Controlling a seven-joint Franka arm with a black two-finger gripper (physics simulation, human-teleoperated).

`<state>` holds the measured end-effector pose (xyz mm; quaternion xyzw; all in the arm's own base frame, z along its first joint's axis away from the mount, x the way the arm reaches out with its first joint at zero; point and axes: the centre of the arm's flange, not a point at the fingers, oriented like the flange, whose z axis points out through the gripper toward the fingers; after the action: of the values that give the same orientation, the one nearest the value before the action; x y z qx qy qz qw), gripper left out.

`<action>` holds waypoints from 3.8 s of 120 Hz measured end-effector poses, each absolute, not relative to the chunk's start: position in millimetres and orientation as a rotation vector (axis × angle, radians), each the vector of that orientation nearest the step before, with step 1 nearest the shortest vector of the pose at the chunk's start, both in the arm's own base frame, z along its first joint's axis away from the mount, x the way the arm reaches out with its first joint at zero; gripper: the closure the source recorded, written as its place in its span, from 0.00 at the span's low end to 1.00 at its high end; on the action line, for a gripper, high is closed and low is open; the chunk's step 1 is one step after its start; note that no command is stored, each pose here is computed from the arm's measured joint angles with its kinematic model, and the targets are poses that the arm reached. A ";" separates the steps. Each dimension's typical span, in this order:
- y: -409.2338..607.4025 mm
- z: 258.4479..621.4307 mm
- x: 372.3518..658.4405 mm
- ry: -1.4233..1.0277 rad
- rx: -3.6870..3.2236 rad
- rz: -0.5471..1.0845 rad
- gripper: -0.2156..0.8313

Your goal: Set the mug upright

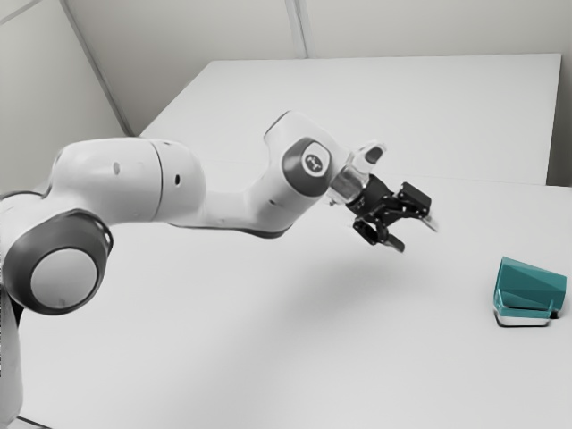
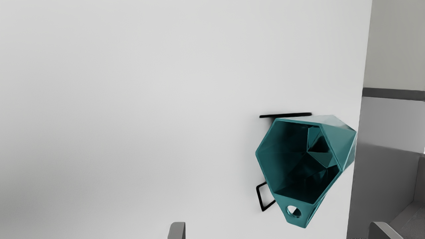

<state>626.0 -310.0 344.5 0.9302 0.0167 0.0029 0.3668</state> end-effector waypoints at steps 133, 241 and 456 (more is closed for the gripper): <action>-454.0 280.1 629.8 -0.043 2.118 0.002 0.21; -454.2 298.4 631.5 -0.141 2.051 0.073 0.92; -95.6 387.8 545.4 -0.247 3.191 0.099 0.95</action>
<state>545.4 -95.6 387.8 0.9961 -0.0770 0.0309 -0.0303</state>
